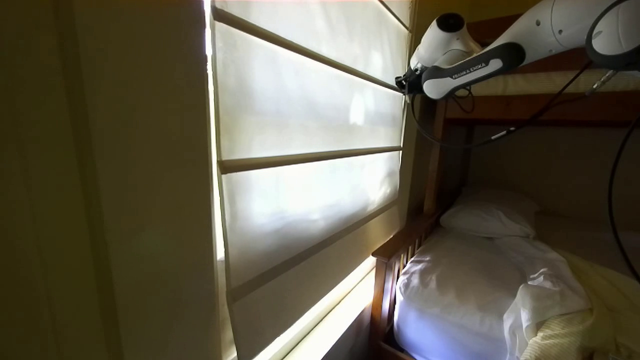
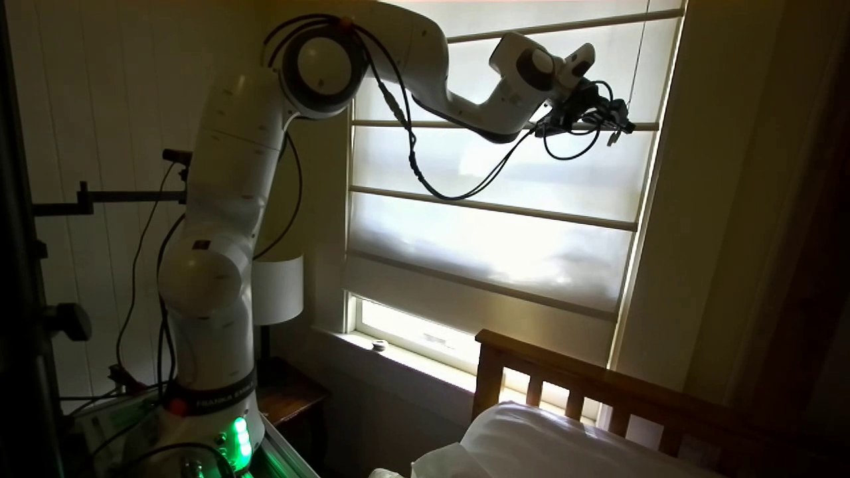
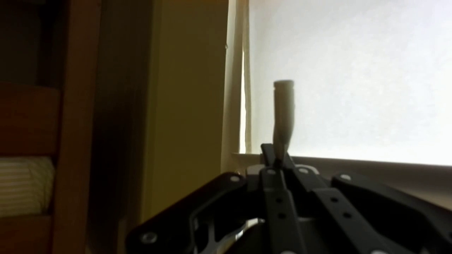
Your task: Slightly open the window blinds
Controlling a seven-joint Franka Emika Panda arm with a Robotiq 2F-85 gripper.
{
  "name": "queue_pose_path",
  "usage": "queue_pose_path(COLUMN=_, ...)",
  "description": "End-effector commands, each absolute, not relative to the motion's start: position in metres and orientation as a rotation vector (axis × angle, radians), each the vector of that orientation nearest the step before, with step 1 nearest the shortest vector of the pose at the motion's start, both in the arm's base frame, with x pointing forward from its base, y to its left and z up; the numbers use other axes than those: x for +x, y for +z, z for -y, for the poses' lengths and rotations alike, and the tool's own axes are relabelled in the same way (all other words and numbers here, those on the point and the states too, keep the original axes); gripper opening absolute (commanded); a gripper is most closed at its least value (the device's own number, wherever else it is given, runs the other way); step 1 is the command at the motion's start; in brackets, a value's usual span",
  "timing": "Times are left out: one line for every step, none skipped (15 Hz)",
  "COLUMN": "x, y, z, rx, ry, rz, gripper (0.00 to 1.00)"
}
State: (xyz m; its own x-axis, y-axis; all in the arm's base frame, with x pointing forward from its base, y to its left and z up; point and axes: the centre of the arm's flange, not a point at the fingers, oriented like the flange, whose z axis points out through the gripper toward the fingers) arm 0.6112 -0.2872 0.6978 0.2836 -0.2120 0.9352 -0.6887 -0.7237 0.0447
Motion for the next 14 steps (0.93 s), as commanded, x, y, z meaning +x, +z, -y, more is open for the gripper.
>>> queue_pose_path(x=0.611, y=0.693, z=0.287, rx=2.123, ry=1.430, rz=0.810, gripper=0.00)
queue_pose_path(x=0.614, y=0.683, z=0.289, rx=2.142, ry=1.410, rz=0.817, gripper=0.00)
queue_pose_path(x=0.616, y=0.672, z=0.291, rx=2.165, ry=1.395, rz=0.827, gripper=0.00)
queue_pose_path(x=0.617, y=0.658, z=0.293, rx=2.188, ry=1.373, rz=0.835, gripper=0.00)
queue_pose_path(x=0.619, y=0.650, z=0.293, rx=2.201, ry=1.366, rz=0.843, gripper=0.00)
queue_pose_path(x=0.618, y=0.641, z=0.293, rx=2.211, ry=1.359, rz=0.852, gripper=0.00)
queue_pose_path(x=0.618, y=0.633, z=0.291, rx=2.219, ry=1.351, rz=0.851, gripper=0.00)
queue_pose_path(x=0.618, y=0.625, z=0.290, rx=2.231, ry=1.343, rz=0.848, gripper=0.00)
queue_pose_path(x=0.619, y=0.614, z=0.288, rx=2.244, ry=1.328, rz=0.849, gripper=0.00)
queue_pose_path(x=0.619, y=0.605, z=0.286, rx=2.256, ry=1.310, rz=0.848, gripper=0.00)
queue_pose_path(x=0.619, y=0.594, z=0.284, rx=2.269, ry=1.292, rz=0.846, gripper=0.00)
queue_pose_path(x=0.619, y=0.583, z=0.281, rx=2.282, ry=1.269, rz=0.844, gripper=0.00)
queue_pose_path(x=0.619, y=0.572, z=0.278, rx=2.302, ry=1.253, rz=0.841, gripper=0.00)
queue_pose_path(x=0.617, y=0.560, z=0.274, rx=2.324, ry=1.232, rz=0.842, gripper=0.00)
